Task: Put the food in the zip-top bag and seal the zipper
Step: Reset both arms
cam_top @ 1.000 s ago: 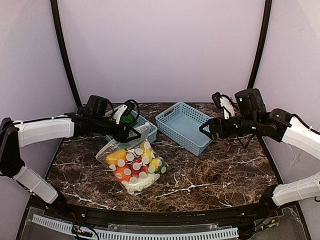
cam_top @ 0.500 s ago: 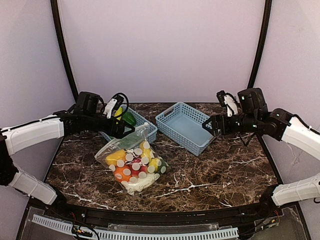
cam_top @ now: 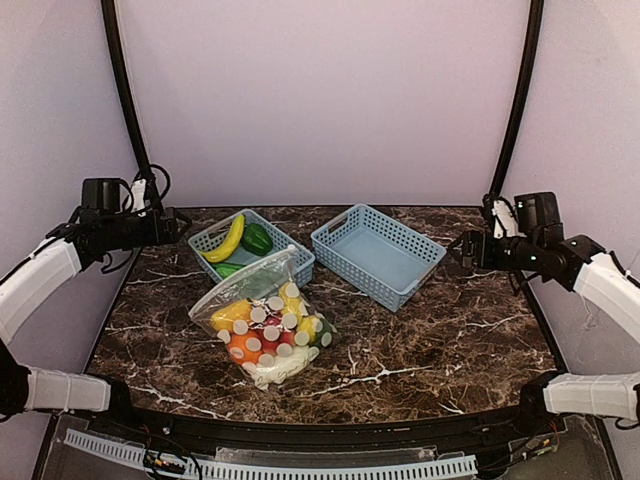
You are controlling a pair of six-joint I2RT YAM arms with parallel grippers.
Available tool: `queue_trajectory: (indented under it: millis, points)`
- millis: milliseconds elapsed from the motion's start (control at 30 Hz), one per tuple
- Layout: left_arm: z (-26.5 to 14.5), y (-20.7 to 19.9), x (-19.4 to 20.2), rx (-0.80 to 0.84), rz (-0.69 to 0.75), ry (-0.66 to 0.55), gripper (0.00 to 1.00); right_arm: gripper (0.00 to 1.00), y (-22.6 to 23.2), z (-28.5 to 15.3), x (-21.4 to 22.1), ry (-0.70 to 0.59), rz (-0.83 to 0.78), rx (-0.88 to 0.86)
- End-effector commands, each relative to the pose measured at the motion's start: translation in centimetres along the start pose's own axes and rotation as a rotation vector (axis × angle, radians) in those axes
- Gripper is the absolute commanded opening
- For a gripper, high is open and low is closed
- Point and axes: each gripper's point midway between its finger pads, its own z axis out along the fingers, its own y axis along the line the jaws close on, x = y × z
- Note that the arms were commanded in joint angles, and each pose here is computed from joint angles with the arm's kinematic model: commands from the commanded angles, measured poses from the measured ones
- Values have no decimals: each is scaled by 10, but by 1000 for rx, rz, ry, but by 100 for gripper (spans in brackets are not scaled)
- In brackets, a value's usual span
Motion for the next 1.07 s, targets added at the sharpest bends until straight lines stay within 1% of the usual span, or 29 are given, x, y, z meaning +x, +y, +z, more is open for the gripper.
queue_trajectory:
  millis: [0, 100, 200, 367, 567, 700, 1033]
  points:
    - [-32, 28, 5, -86, -56, -43, 100, 99, -22, -19, -16, -103, 20, 39]
    - [-49, 36, 1, -153, -3, -106, 100, 99, -32, -29, -20, -160, -3, 72]
    - [-69, 40, 0, -215, 47, -185, 100, 99, -31, -42, -26, -245, -61, 79]
    - [-84, 42, 7, -248, 81, -238, 100, 99, -27, -59, -33, -369, -113, 67]
    - [-91, 41, 11, -253, 99, -265, 100, 99, -28, -63, -28, -407, -117, 58]
    - [-92, 40, 11, -250, 104, -267, 100, 99, -28, -63, -25, -407, -112, 56]
    - [-85, 43, 18, -254, 104, -218, 100, 99, -27, -63, -26, -406, -116, 55]
